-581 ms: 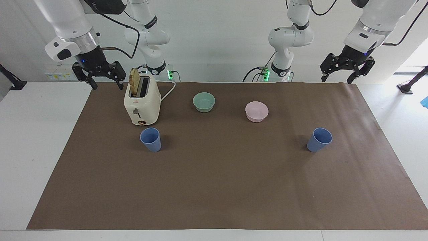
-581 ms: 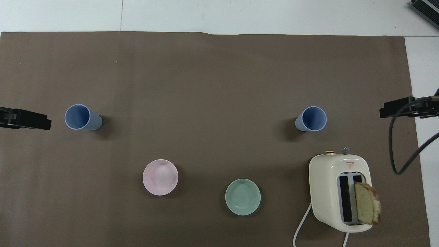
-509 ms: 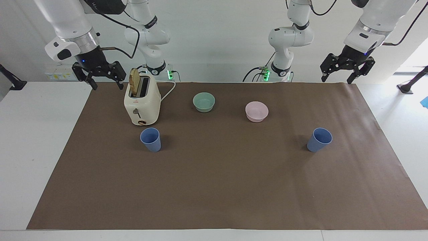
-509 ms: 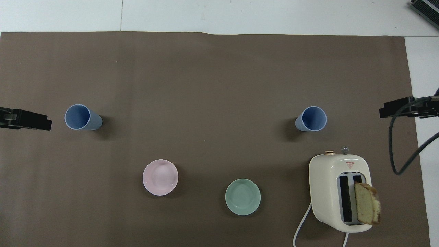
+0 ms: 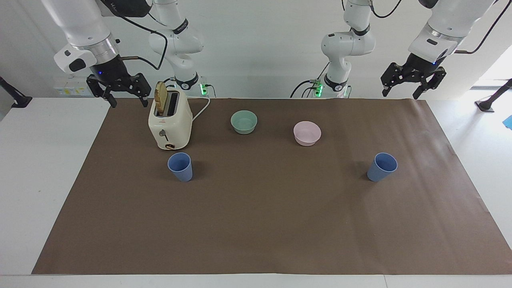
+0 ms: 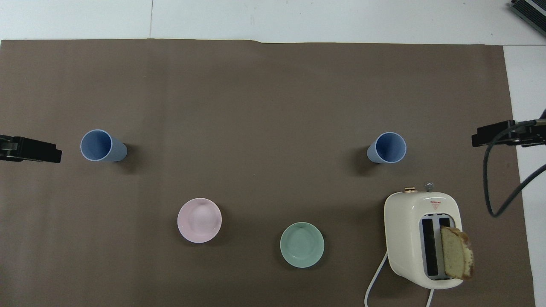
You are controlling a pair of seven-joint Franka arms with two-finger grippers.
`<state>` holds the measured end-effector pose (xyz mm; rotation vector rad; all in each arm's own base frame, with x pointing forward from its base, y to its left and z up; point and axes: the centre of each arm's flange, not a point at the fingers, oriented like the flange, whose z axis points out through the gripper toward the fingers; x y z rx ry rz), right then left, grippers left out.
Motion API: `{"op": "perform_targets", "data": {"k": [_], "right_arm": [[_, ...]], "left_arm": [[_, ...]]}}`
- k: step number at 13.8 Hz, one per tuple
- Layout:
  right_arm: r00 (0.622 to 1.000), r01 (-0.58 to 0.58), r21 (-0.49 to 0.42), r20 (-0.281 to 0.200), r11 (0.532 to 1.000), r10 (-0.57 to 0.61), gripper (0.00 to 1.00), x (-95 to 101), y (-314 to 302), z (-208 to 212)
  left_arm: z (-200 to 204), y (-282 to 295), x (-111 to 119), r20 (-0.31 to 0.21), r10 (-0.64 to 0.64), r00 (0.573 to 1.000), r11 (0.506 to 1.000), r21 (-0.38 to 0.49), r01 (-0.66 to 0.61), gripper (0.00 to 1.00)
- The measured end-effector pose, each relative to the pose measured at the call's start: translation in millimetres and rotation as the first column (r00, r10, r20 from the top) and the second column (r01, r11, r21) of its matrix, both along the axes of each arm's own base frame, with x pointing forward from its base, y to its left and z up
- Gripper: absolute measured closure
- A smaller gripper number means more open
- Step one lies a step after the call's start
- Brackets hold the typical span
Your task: Stack blue cups with both arms
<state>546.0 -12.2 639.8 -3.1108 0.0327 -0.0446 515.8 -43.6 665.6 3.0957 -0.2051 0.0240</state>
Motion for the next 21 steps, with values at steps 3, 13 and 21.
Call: {"op": "perform_targets", "data": {"k": [3, 13, 21], "right_arm": [[1.000, 0.000, 0.000, 0.000, 1.000, 0.000, 0.00, 0.0, 0.0, 0.0], [1.000, 0.000, 0.000, 0.000, 1.000, 0.000, 0.00, 0.0, 0.0, -0.1], [1.000, 0.000, 0.000, 0.000, 1.000, 0.000, 0.00, 0.0, 0.0, -0.1]], "left_arm": [[0.1, 2.4, 0.2, 0.000, 0.004, 1.000, 1.000, 0.000, -0.004, 0.00], [-76.0, 21.7, 21.1, 0.003, 0.048, 0.999, 0.999, 0.000, -0.048, 0.00], [-184.0, 127.3, 77.1, 0.059, 0.201, 0.978, 0.980, -0.010, -0.201, 0.00]]}}
